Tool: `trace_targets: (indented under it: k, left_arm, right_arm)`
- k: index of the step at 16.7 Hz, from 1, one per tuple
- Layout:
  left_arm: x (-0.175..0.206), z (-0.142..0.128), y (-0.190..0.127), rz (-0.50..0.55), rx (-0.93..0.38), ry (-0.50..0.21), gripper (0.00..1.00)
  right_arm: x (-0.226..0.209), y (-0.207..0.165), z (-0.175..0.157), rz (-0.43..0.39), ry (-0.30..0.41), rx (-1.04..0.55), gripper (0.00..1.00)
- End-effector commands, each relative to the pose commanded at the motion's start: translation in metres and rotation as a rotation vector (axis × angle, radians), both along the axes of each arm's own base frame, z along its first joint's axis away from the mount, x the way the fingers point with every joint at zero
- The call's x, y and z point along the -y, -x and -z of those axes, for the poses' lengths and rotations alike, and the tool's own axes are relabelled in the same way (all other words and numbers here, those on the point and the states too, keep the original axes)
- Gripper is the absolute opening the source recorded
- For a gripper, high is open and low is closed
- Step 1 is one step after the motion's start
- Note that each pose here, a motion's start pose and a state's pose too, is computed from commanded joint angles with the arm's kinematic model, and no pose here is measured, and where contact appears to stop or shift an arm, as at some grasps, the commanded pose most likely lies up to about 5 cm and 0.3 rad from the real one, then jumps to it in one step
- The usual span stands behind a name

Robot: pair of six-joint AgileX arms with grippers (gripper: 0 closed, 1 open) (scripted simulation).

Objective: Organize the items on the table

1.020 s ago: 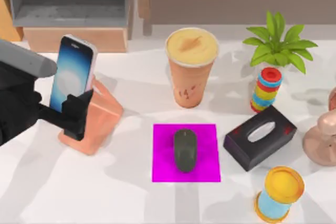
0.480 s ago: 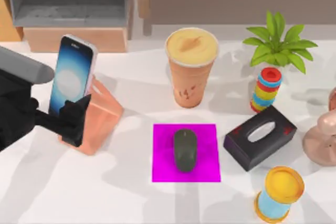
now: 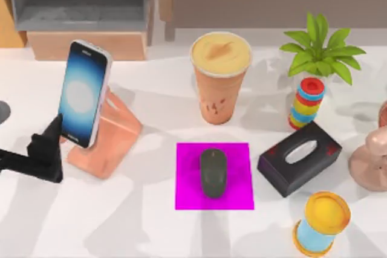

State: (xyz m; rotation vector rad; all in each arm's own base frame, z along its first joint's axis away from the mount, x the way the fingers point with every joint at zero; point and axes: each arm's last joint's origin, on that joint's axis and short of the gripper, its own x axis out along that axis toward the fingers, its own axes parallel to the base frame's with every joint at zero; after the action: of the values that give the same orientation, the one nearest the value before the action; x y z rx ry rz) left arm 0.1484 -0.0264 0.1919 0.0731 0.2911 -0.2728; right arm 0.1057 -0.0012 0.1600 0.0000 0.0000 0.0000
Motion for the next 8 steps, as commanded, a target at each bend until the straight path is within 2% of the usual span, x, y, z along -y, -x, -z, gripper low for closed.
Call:
trace_targets:
  k: [8]
  left_arm:
    - [-0.023,0.025,0.040,-0.236,0.255,0.062,1.00]
  right_arm:
    - [0.000,0.000,0.000,0.000,0.000,0.000,1.00]
